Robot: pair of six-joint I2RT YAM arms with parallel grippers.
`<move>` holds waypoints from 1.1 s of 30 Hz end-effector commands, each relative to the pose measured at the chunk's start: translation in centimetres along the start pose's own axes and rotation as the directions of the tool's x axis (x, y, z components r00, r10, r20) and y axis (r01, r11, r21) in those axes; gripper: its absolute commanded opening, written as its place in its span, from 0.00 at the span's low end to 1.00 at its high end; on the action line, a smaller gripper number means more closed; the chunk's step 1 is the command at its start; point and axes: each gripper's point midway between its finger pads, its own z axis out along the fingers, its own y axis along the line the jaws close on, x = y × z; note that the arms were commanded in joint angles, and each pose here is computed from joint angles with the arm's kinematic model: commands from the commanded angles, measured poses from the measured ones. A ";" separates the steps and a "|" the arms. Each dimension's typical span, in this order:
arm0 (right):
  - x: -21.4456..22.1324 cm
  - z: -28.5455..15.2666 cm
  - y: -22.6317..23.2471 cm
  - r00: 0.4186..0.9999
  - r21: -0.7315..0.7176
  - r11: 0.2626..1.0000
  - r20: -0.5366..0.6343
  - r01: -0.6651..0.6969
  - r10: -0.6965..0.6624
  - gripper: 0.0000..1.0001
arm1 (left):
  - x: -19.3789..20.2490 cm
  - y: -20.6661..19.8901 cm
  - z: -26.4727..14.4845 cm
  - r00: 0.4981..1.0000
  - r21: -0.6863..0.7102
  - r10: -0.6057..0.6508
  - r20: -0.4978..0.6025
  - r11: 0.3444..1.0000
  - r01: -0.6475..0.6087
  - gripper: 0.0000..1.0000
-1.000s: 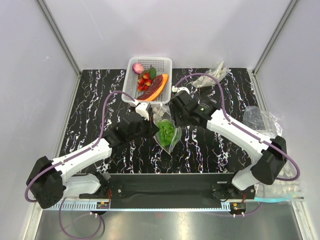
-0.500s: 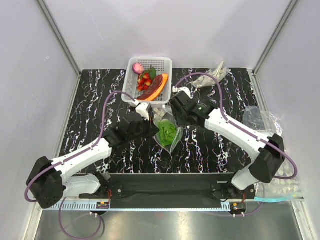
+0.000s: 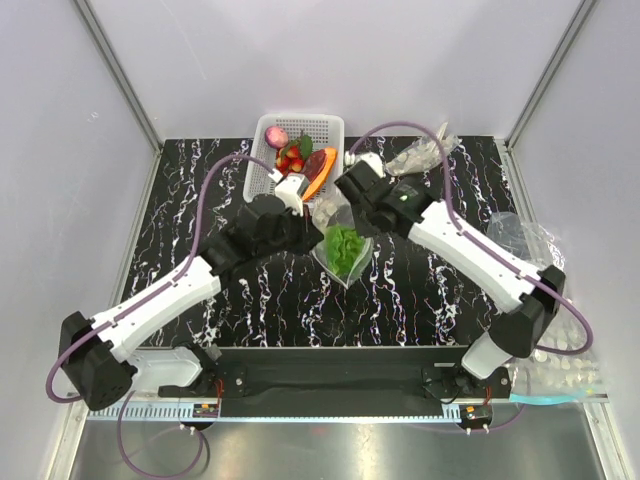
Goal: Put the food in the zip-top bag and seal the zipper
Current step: Adjust the fake vegetable in the zipper food storage bag.
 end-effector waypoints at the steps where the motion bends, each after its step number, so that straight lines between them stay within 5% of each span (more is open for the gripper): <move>1: -3.8 -6.3 0.0 0.991 -0.130 0.991 0.121 -0.044 0.060 0.00 | -4.3 -2.8 -1.7 0.996 0.083 0.045 0.072 0.995 -0.051 0.00; 6: -5.9 -9.4 4.6 0.978 -0.421 0.907 0.172 -0.032 0.115 0.00 | -6.4 0.6 -4.6 0.995 0.005 0.020 0.099 1.000 -0.020 0.00; 14: -7.5 -14.6 -7.0 0.919 -0.146 0.975 0.334 -0.169 0.209 0.00 | -10.0 -13.0 -5.1 0.994 0.354 0.040 0.097 0.933 -0.073 0.00; 17: -8.4 -14.4 -4.5 0.914 -0.261 0.951 0.323 -0.164 0.246 0.00 | -10.6 -9.3 -6.5 0.989 0.221 0.038 0.141 0.973 -0.068 0.00; 21: -10.0 -13.6 6.3 0.936 -0.632 0.773 0.238 -0.055 0.261 0.00 | -10.6 -0.9 -9.1 0.984 0.032 0.006 0.178 0.999 -0.012 0.00; 24: -10.3 -15.4 8.2 0.932 -0.725 0.689 0.239 -0.015 0.271 0.00 | -10.5 -2.0 -8.7 0.986 0.102 -0.049 0.160 0.994 0.033 0.00; 26: -10.2 -15.7 5.1 0.917 -0.629 0.777 0.297 -0.023 0.267 0.00 | -10.4 -7.2 -6.6 0.988 0.275 -0.047 0.146 0.961 0.005 0.00; 27: -9.5 -14.2 0.4 0.908 -0.419 0.902 0.329 -0.105 0.258 0.00 | -10.4 -8.8 -6.0 0.988 0.298 -0.040 0.147 0.955 -0.006 0.00; 28: -9.0 -13.8 -2.6 0.903 -0.287 0.949 0.360 -0.133 0.236 0.00 | -9.9 -10.0 -4.6 0.992 0.304 -0.026 0.127 0.953 -0.014 0.00; 30: -7.4 -14.1 -10.7 0.884 0.067 0.969 0.427 -0.239 0.189 0.00 | -9.9 -12.3 -4.5 0.992 0.347 -0.005 0.127 0.937 -0.040 0.00; 33: -7.4 -15.0 -13.1 0.861 0.148 0.946 0.472 -0.290 0.190 0.00 | -9.4 -9.4 -4.2 0.992 0.246 0.024 0.124 0.968 -0.055 0.00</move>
